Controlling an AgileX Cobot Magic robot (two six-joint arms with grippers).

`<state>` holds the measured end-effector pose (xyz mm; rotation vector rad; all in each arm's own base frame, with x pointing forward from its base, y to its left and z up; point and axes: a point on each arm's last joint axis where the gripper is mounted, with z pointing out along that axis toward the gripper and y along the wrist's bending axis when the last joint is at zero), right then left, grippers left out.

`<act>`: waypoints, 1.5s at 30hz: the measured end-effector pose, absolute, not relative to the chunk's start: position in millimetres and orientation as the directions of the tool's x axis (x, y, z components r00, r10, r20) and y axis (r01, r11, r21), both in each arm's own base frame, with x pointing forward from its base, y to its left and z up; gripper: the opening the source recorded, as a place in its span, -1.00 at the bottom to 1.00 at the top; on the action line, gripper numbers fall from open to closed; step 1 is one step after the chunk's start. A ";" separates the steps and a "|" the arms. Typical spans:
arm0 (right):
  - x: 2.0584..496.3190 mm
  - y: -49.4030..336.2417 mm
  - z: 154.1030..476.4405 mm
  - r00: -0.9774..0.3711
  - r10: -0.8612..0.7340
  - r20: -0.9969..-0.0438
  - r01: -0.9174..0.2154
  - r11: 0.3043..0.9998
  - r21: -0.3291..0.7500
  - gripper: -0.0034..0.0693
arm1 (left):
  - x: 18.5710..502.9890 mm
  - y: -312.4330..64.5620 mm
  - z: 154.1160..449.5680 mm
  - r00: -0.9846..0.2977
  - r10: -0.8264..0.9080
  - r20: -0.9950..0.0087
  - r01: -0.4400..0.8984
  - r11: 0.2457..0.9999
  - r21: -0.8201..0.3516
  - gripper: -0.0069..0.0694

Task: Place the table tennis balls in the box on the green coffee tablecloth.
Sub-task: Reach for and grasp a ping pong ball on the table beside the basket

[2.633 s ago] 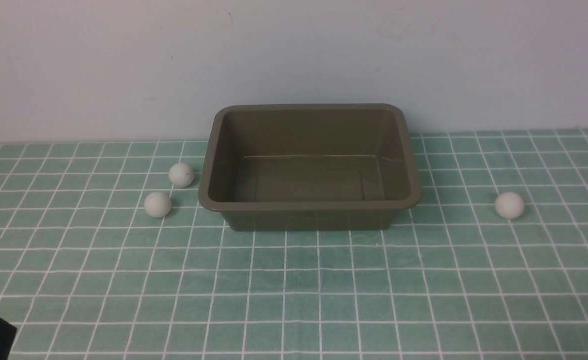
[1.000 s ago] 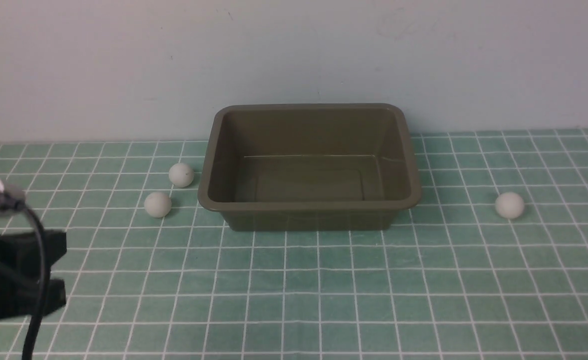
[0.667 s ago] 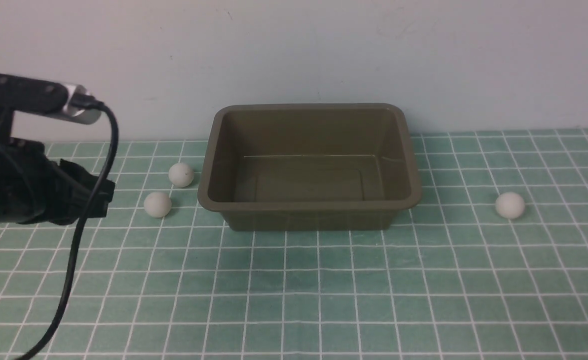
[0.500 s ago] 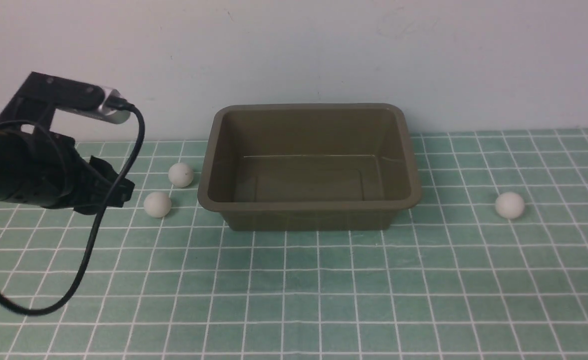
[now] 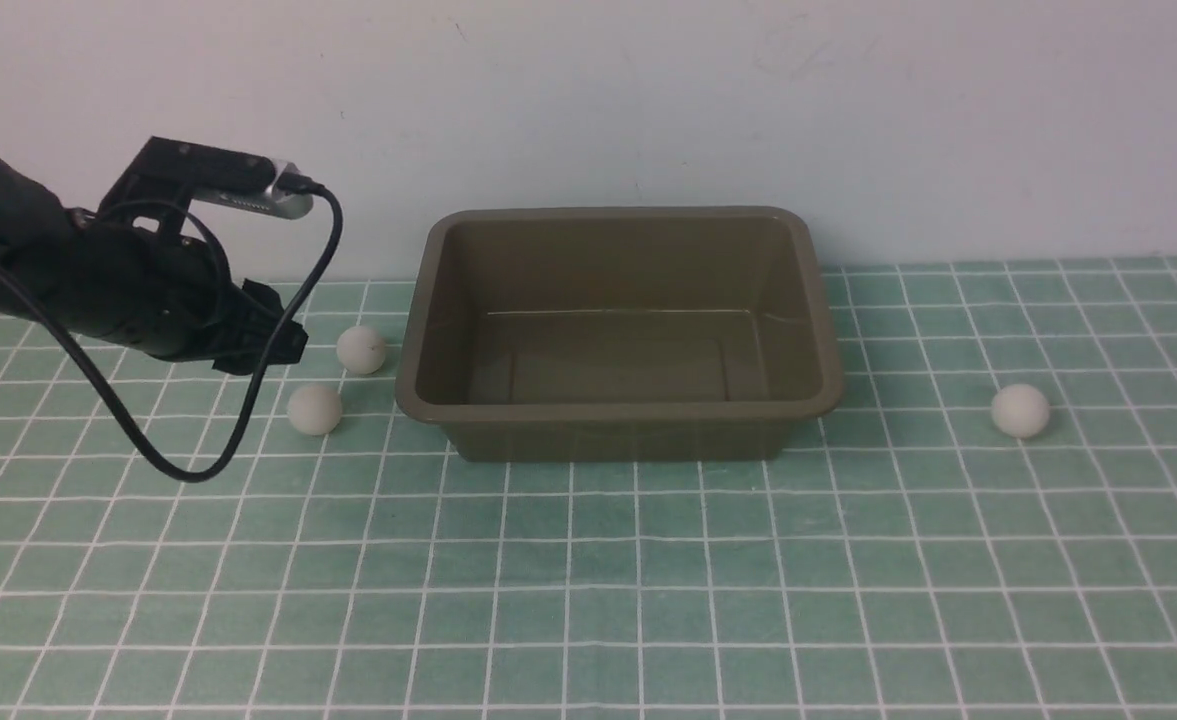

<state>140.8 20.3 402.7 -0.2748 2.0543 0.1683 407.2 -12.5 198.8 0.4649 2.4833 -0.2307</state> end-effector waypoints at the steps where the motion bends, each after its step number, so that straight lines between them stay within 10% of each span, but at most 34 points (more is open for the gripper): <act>1: 141.7 20.3 402.4 -0.466 -0.125 -0.876 -0.265 0.964 0.004 -0.94 | 410.4 -13.6 193.9 -0.767 0.275 -0.580 0.379 0.923 -0.063 0.09; 22: 142.9 19.9 400.9 -0.480 -0.130 -0.868 -0.264 0.965 0.001 -0.94 | 432.0 -13.6 151.8 -0.818 0.292 -0.495 0.387 0.917 -0.100 0.36; 34: 163.4 19.4 390.1 -0.537 -0.132 -0.833 -0.264 0.964 0.017 -0.94 | 423.4 -11.5 154.0 -0.873 0.299 -0.384 0.370 0.921 -0.124 0.08; 39: 191.2 17.9 377.3 -0.569 -0.125 -0.812 -0.250 0.968 0.027 -0.94 | 414.1 -8.0 204.4 -0.919 0.290 -0.266 0.332 0.935 -0.126 0.08; 45: 250.1 13.4 339.4 -0.626 -0.156 -0.764 -0.238 0.971 -0.003 -0.94 | 414.8 -49.1 300.3 -0.824 0.341 -0.452 0.429 0.897 -0.105 0.08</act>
